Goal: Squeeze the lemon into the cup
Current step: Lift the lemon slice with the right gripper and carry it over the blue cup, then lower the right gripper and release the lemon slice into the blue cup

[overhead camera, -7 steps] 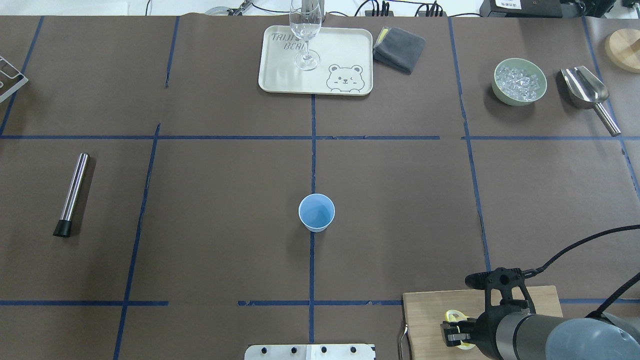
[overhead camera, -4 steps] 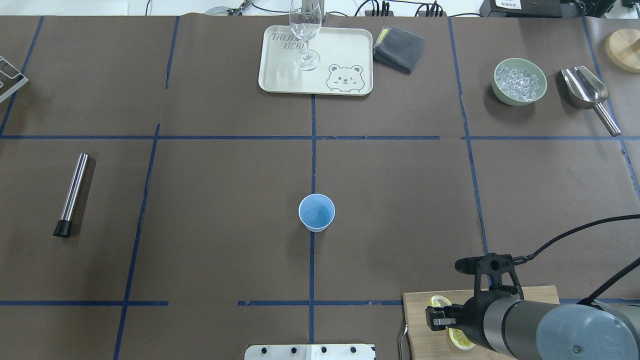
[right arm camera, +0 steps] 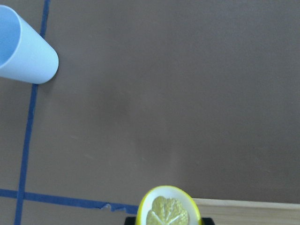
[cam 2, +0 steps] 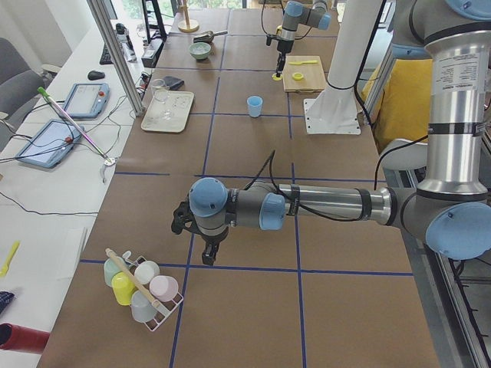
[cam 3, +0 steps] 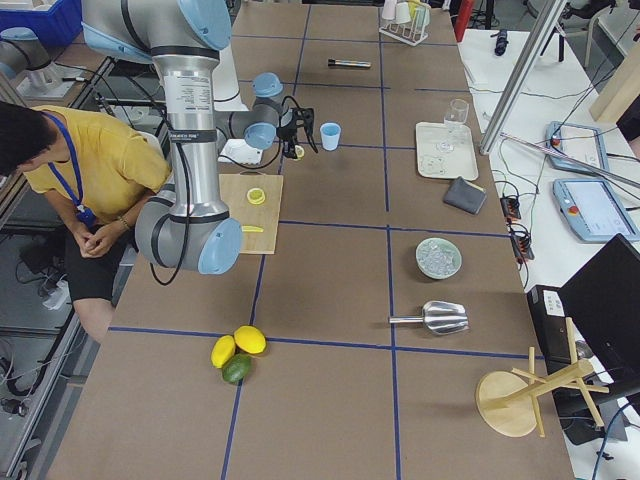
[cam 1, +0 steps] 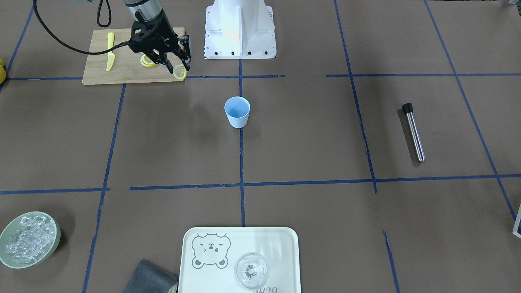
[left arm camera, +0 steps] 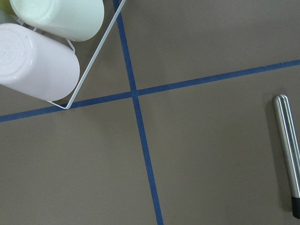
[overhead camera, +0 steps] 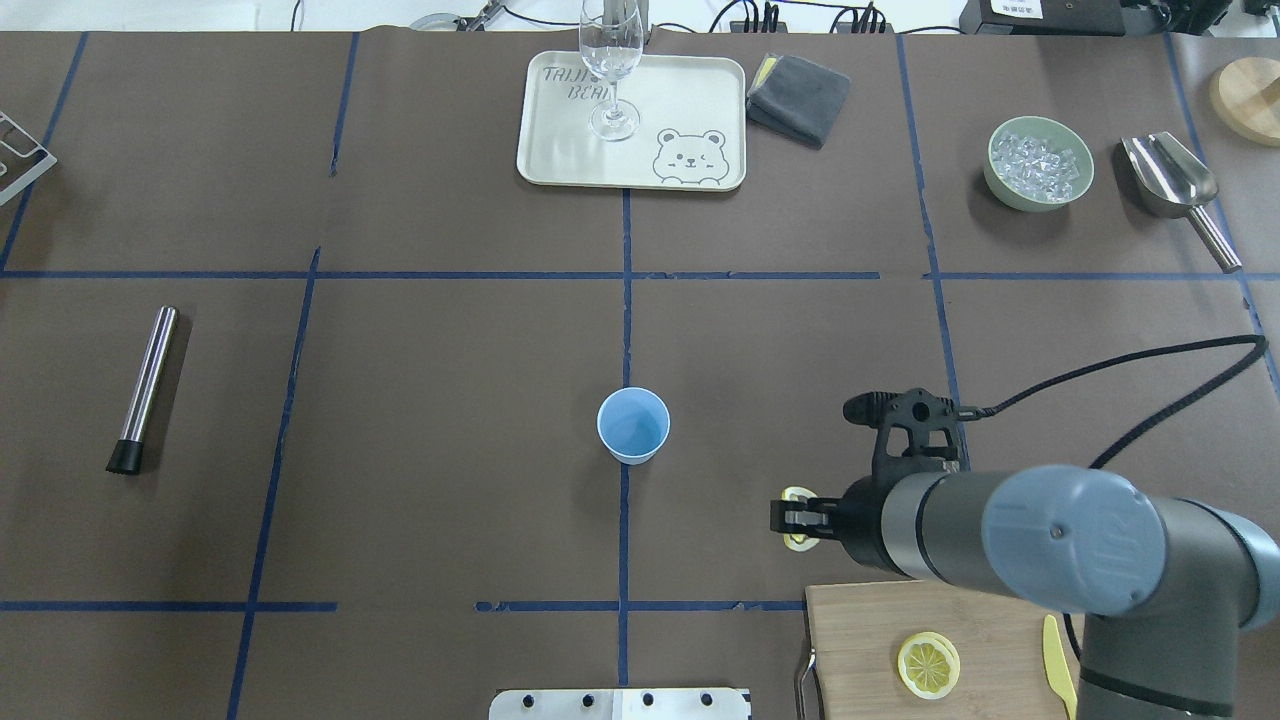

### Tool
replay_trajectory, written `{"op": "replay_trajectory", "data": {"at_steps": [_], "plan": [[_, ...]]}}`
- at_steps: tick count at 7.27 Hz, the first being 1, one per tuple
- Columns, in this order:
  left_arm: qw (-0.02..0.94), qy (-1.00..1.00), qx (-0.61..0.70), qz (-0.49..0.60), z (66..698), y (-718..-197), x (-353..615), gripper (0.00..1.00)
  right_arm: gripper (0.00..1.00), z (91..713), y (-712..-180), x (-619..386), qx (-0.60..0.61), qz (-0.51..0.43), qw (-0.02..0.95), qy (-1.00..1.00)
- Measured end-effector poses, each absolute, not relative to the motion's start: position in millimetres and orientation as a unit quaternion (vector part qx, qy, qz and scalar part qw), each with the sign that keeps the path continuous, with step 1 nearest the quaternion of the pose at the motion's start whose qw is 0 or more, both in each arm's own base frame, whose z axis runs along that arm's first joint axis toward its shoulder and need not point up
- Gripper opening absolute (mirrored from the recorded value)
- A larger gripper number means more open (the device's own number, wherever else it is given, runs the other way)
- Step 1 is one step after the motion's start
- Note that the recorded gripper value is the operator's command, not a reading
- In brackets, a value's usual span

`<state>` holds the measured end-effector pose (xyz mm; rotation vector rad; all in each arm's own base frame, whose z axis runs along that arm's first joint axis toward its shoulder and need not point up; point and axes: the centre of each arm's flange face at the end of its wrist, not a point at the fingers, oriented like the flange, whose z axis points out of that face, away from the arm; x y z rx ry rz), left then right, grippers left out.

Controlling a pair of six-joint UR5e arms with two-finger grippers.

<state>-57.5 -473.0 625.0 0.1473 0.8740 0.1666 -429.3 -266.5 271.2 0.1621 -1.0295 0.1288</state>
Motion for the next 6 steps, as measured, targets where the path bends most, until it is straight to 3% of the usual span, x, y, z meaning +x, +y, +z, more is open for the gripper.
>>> {"op": "replay_trajectory", "data": {"at_steps": [4, 6], "plan": [[0.900, 0.422, 0.073, 0.081, 622.4, -473.2, -57.5, 1.00, 0.58, 185.5, -353.5, -497.1, 0.085, 0.105, 0.862, -0.489], [0.900, 0.422, 0.076, 0.083, 619.7, -473.3, -57.5, 1.00, 0.60, 163.7, -371.7, -525.2, 0.073, 0.132, 0.859, -0.489]]}}
